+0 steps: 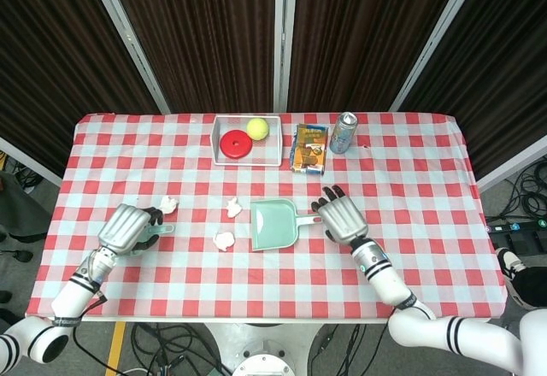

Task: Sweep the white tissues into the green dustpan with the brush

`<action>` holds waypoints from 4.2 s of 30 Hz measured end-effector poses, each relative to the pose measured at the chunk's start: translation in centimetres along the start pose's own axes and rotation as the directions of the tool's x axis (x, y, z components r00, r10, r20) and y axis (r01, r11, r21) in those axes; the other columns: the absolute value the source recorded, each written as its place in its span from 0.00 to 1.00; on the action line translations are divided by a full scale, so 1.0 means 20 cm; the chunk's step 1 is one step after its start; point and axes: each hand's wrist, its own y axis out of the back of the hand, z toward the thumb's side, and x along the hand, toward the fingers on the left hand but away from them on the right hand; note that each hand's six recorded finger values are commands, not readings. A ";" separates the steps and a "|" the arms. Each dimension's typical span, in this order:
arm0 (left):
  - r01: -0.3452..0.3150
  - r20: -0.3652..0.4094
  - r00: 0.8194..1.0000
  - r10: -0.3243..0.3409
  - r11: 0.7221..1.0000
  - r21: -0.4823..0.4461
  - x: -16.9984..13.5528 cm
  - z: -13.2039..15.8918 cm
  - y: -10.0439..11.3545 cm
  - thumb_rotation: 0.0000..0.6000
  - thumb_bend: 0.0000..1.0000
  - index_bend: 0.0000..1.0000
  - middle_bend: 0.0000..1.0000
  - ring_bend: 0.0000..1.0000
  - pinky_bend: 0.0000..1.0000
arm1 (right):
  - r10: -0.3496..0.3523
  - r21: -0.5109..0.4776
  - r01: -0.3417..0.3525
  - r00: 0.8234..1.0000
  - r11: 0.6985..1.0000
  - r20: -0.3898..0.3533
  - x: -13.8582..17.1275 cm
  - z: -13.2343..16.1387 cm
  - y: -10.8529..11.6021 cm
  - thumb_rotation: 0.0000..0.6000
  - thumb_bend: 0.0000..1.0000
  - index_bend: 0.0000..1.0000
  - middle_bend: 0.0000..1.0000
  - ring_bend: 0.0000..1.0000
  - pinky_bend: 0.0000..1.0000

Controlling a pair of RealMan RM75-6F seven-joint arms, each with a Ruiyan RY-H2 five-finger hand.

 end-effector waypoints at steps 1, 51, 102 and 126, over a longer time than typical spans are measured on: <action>0.002 0.001 1.000 -0.002 1.000 0.001 0.00 0.00 0.00 1.00 0.41 0.54 0.57 0.77 0.89 | 0.004 0.005 -0.004 1.000 1.000 0.001 -0.02 0.01 -0.01 1.00 0.12 0.37 0.38 0.15 0.17; 0.000 -0.023 1.000 0.000 1.000 0.021 0.22 -0.13 0.03 1.00 0.42 0.54 0.56 0.77 0.87 | 0.036 0.022 -0.037 0.998 0.999 0.047 -0.17 0.07 0.03 1.00 0.33 0.69 0.60 0.34 0.24; 0.149 0.390 0.920 0.028 0.898 -0.415 0.70 0.70 0.13 1.00 0.43 0.54 0.56 0.73 0.86 | 0.080 -0.004 -0.080 0.996 0.997 0.030 -0.36 0.33 -0.01 1.00 0.36 0.70 0.60 0.34 0.25; 0.034 0.160 0.986 0.046 0.886 -0.463 0.34 0.46 0.05 1.00 0.42 0.54 0.56 0.73 0.86 | 0.089 0.089 -0.084 0.995 0.992 -0.054 -0.34 0.33 -0.02 1.00 0.36 0.71 0.60 0.34 0.24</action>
